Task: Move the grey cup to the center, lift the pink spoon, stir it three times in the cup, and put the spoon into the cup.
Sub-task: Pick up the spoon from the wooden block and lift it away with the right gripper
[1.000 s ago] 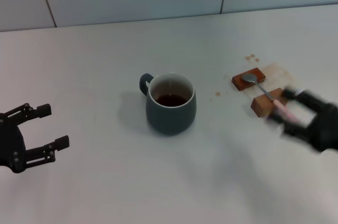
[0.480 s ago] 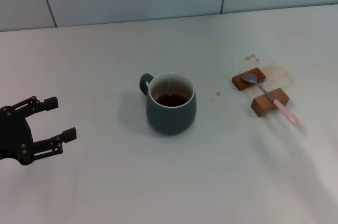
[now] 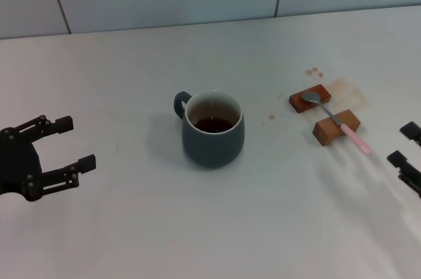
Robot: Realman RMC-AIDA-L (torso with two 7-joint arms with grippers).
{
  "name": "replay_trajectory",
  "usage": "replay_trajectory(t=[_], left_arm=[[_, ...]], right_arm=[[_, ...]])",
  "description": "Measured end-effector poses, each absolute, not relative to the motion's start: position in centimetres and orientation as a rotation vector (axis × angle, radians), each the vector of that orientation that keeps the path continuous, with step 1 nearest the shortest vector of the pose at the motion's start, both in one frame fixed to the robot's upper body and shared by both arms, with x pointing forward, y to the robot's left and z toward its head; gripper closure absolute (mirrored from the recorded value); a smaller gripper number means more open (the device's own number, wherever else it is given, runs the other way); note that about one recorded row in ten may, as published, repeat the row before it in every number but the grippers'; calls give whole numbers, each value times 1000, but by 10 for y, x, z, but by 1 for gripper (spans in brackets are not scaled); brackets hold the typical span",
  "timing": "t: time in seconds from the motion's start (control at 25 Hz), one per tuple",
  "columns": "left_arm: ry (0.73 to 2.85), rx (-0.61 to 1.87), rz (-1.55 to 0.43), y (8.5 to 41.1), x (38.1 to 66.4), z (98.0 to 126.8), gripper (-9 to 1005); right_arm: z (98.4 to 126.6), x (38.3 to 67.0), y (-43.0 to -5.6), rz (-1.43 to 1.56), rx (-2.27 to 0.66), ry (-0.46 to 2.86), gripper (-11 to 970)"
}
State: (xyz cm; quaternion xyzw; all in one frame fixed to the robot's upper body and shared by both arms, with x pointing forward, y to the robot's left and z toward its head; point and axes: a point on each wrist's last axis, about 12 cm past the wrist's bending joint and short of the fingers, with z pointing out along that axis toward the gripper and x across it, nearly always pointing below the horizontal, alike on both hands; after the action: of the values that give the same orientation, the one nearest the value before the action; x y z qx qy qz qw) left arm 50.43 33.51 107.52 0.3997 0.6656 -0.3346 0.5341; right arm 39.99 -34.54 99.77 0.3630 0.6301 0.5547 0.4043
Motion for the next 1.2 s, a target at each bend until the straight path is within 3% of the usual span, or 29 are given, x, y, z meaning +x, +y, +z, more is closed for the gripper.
replay_trajectory(t=[1.2], left_arm=[[1569,921,-779,335,507,1077,162]], right_arm=[[989,443,-323,1396,932,1748,133]])
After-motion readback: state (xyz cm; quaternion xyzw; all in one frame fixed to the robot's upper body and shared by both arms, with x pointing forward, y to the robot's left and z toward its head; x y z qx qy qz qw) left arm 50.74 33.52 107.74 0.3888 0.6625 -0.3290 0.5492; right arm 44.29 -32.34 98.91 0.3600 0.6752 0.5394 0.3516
